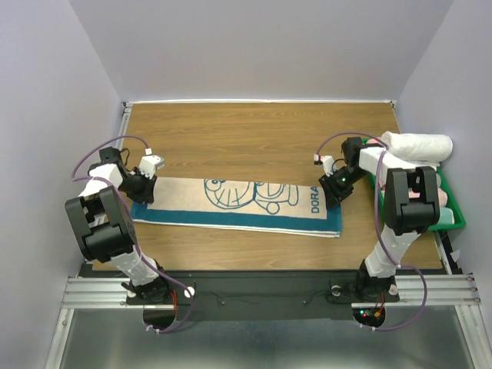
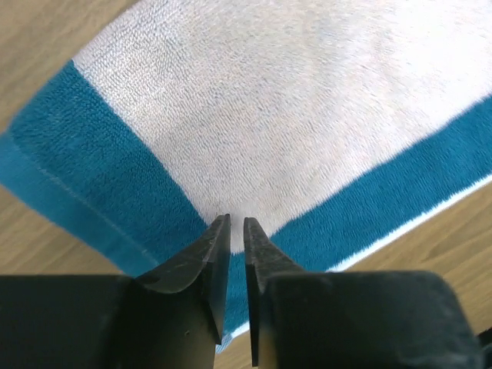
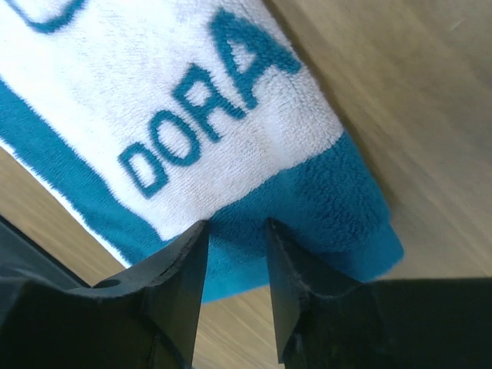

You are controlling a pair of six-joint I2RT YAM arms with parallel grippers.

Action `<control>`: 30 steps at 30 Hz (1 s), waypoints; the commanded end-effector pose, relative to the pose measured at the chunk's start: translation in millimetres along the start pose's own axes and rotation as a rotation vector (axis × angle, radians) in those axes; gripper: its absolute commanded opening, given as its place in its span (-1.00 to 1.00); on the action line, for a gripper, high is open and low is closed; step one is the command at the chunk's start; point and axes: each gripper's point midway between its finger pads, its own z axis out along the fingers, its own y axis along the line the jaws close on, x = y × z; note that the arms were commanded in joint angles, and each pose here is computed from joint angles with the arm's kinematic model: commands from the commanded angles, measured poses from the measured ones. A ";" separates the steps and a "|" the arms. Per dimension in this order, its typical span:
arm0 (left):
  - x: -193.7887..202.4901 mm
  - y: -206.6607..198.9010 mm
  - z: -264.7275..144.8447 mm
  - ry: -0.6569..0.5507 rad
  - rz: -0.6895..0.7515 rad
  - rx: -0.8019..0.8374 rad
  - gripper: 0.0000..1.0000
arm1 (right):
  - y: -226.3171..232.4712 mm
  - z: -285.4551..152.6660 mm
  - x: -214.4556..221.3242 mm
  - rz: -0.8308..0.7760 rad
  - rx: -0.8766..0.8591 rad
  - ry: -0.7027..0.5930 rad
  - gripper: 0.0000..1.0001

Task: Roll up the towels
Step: Fold the towel

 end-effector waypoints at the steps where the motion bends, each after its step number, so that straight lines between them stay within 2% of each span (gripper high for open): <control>1: -8.6 13.7 18.9 0.007 -0.084 -0.084 -0.56 | -14.0 10.7 13.8 0.018 0.081 0.042 -0.18; 6: -30.9 33.7 52.2 0.007 -0.168 -0.107 -0.68 | -7.3 29.4 46.0 0.005 0.068 0.158 -0.23; 8: -61.1 48.7 58.4 -0.029 -0.185 -0.125 -0.69 | -3.6 35.9 53.0 0.006 0.048 0.183 -0.23; 9: -61.7 50.2 75.6 -0.006 -0.200 -0.098 -0.70 | -1.6 40.6 55.0 0.009 0.034 0.199 -0.22; 10: -87.7 65.1 74.3 -0.039 -0.184 -0.129 -0.70 | -1.8 41.9 52.6 0.009 0.029 0.198 -0.21; 11: -101.7 63.3 83.4 -0.038 -0.165 -0.124 -0.73 | -0.2 43.0 52.2 0.007 0.019 0.204 -0.19; 12: -101.7 65.1 101.1 -0.012 -0.171 -0.106 -0.73 | 4.3 43.2 51.5 0.005 0.000 0.208 -0.17; 14: -144.8 81.6 105.0 -0.059 -0.132 -0.144 -0.73 | 21.0 40.4 37.9 -0.021 -0.058 0.187 -0.02; 15: -143.8 88.7 124.0 -0.039 -0.145 -0.139 -0.73 | 32.6 40.7 31.2 -0.052 -0.077 0.188 0.01; 16: -179.9 110.9 114.1 -0.106 -0.128 -0.190 -0.73 | 41.4 38.2 26.2 -0.075 -0.087 0.185 0.02; 17: -194.0 119.7 115.8 -0.130 -0.149 -0.199 -0.71 | 51.5 35.4 23.1 -0.099 -0.099 0.197 0.02; 18: -189.3 127.0 135.3 -0.099 -0.182 -0.181 -0.69 | 65.4 38.1 19.7 -0.146 -0.108 0.214 0.02; 19: -236.7 148.2 112.2 -0.203 -0.149 -0.232 -0.64 | 73.4 38.3 19.6 -0.169 -0.116 0.226 0.02; 21: -257.8 148.3 117.2 -0.244 -0.155 -0.188 -0.36 | 99.7 39.9 19.5 -0.232 -0.166 0.257 0.02; 22: -285.7 148.6 98.7 -0.316 -0.128 -0.192 -0.27 | 108.2 40.1 19.4 -0.244 -0.189 0.261 0.02; 23: -294.0 144.0 94.0 -0.338 -0.116 -0.180 -0.13 | 116.8 39.2 18.8 -0.250 -0.217 0.263 0.03; 24: -309.9 138.0 71.7 -0.380 -0.072 -0.190 -0.08 | 127.3 35.2 11.5 -0.246 -0.266 0.238 0.02; 26: -303.3 117.0 73.9 -0.355 -0.059 -0.175 -0.03 | 133.2 30.7 3.6 -0.244 -0.285 0.215 0.02; 27: -320.5 107.4 41.8 -0.416 -0.016 -0.201 -0.01 | 138.3 25.5 -2.3 -0.249 -0.300 0.193 0.02; 28: -299.0 94.5 54.9 -0.369 -0.033 -0.171 0.00 | 140.7 21.4 -8.0 -0.258 -0.303 0.173 0.03; 30: -296.2 70.8 48.7 -0.376 -0.018 -0.141 0.01 | 138.0 12.3 -26.3 -0.287 -0.268 0.121 0.02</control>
